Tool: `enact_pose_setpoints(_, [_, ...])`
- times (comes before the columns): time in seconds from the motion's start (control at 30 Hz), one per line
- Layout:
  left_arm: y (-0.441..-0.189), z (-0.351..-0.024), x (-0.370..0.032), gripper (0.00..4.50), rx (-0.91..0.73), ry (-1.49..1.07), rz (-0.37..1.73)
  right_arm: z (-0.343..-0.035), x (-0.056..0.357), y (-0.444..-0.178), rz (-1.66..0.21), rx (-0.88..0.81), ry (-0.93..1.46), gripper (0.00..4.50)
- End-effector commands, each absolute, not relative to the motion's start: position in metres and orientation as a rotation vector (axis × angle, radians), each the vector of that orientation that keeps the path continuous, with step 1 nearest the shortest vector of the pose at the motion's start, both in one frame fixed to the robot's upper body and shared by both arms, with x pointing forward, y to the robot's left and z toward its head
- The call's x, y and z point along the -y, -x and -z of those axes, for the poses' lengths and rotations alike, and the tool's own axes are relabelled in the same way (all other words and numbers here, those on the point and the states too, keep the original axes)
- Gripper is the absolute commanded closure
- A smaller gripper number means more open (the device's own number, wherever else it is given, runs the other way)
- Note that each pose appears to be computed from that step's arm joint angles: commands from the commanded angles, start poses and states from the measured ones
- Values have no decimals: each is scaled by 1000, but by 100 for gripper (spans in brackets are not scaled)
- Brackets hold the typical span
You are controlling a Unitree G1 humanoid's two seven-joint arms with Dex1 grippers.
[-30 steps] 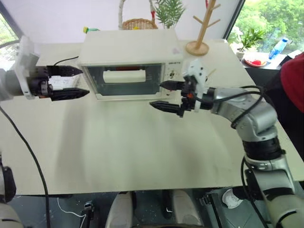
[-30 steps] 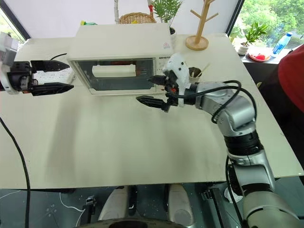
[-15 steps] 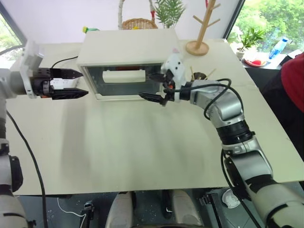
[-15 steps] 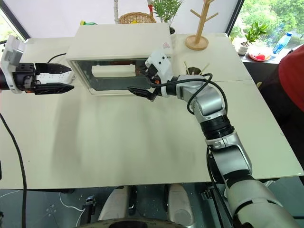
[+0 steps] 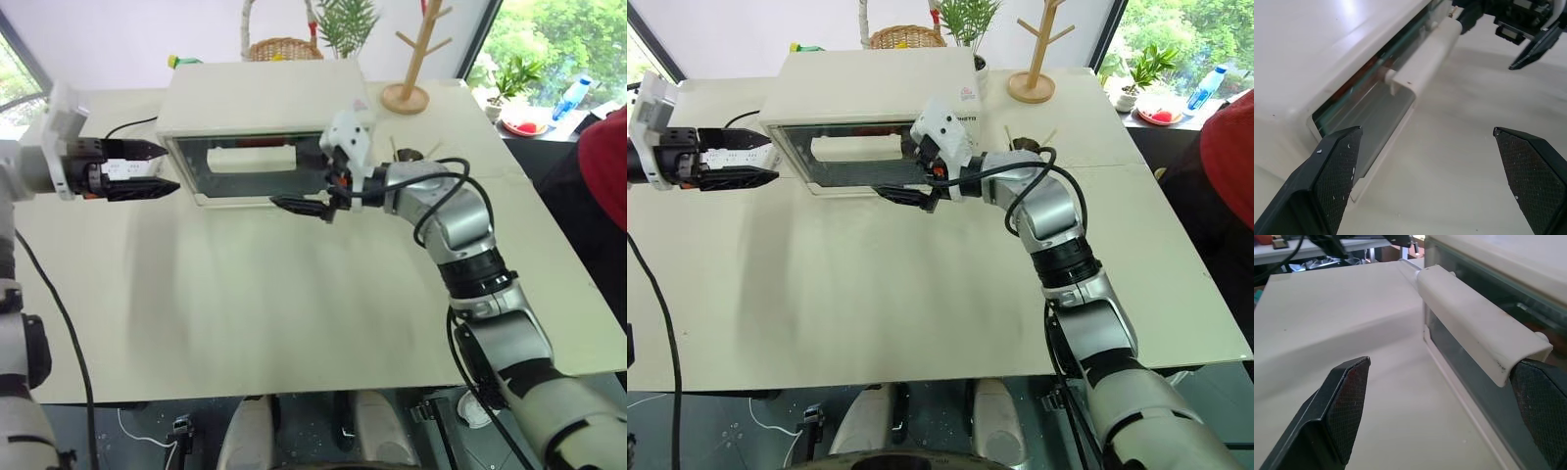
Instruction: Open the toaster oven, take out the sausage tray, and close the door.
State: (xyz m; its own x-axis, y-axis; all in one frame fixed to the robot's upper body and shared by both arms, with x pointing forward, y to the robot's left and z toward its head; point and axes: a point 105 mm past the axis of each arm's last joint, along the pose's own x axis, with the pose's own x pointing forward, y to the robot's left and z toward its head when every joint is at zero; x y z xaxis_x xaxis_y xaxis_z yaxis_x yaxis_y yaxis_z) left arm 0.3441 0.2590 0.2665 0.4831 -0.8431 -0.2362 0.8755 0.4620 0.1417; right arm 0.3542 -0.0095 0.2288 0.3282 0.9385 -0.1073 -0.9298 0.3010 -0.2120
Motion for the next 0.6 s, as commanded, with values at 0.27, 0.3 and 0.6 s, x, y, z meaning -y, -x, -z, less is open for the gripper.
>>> enact_pose_setpoints(0.27, [-349, -309, -247, 0, -12, -192, 1076, -233, -3, -319, -1353, 116, 256, 4])
enact_pose_setpoints(0.3, [-350, -312, -247, 54, -6, -183, 1075, -231, -3, -319, -1354, 111, 255, 0])
enact_pose_setpoints(0.6, [-357, -273, -244, 445, -99, -380, 1075, -215, -6, -304, -1370, 73, 235, 0])
